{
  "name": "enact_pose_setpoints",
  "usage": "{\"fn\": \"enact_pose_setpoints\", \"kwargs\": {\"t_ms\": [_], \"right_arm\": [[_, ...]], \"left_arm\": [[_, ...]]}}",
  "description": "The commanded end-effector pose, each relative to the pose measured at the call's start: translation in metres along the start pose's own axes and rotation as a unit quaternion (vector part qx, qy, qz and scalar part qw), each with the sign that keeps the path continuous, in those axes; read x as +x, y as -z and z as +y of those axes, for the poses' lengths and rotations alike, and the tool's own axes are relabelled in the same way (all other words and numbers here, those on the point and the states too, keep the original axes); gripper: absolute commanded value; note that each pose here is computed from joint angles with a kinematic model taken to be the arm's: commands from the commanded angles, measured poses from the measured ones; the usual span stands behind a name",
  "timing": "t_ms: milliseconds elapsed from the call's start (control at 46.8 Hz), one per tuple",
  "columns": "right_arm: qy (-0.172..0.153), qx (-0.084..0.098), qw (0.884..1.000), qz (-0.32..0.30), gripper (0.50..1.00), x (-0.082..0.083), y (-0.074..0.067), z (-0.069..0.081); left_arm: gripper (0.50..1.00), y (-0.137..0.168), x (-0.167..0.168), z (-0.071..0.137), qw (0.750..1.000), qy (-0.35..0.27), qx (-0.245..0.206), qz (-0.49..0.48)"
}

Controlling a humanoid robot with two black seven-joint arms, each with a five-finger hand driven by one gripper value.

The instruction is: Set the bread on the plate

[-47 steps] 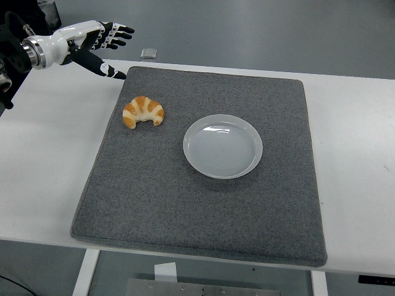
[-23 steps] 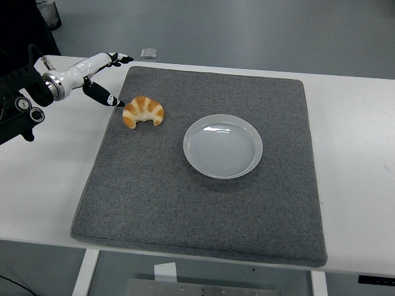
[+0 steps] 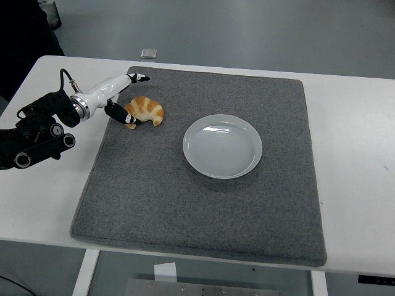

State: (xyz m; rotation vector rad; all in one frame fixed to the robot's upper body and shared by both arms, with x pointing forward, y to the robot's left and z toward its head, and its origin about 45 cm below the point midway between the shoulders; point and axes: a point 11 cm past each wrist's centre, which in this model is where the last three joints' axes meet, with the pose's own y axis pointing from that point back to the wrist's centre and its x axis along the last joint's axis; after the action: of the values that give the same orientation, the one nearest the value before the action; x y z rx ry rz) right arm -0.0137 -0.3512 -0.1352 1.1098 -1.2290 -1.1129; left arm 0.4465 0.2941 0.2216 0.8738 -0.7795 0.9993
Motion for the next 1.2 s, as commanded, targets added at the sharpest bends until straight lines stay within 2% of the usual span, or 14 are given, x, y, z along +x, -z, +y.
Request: {"fn": "enact_pose_setpoints", "kwargs": {"t_ms": [0,192,427,598,705,833,897,1026,1090,1175], "right_arm": [[0.000,0.000,1.000,0.000,0.952,0.000,0.000,0.000],[0.000,0.000,1.000,0.000,0.952,0.000,0.000,0.000],[0.000,0.001,1.000,0.000,0.952,0.000,0.000,0.000],[0.000,0.000,1.000,0.000,0.952,0.000,0.000,0.000],[0.000,0.000,1.000,0.000,0.952,0.000,0.000,0.000],[0.000,0.000,1.000,0.000,0.952,0.000,0.000,0.000],[0.000,0.000,1.000,0.000,0.952,0.000,0.000,0.000],[0.000,0.000,1.000,0.000,0.952,0.000,0.000,0.000],[0.000,0.000,1.000,0.000,0.954,0.000,0.000,0.000],[0.000,0.000,1.000,0.000,0.952,0.000,0.000,0.000]], "left_arm": [[0.996,0.002,-0.001,-0.003,1.000,-0.001,0.006,-0.002],[0.996,0.002,-0.008,-0.013,1.000,-0.002,0.016,0.000],[0.994,-0.002,-0.008,-0.014,1.000,0.005,0.011,0.001],[0.969,-0.003,-0.009,-0.014,1.000,0.006,0.009,0.000],[0.924,-0.002,-0.013,-0.013,1.000,0.016,0.009,-0.002],[0.823,-0.002,-0.021,-0.013,0.999,0.037,0.008,-0.020],[0.793,-0.002,-0.021,-0.012,0.999,0.040,0.008,-0.024],[0.780,-0.003,-0.022,-0.013,0.999,0.040,0.005,-0.025],[0.737,-0.004,-0.022,-0.013,0.999,0.041,0.004,-0.025],[0.716,-0.004,-0.021,-0.012,0.999,0.040,0.004,-0.025]]}}
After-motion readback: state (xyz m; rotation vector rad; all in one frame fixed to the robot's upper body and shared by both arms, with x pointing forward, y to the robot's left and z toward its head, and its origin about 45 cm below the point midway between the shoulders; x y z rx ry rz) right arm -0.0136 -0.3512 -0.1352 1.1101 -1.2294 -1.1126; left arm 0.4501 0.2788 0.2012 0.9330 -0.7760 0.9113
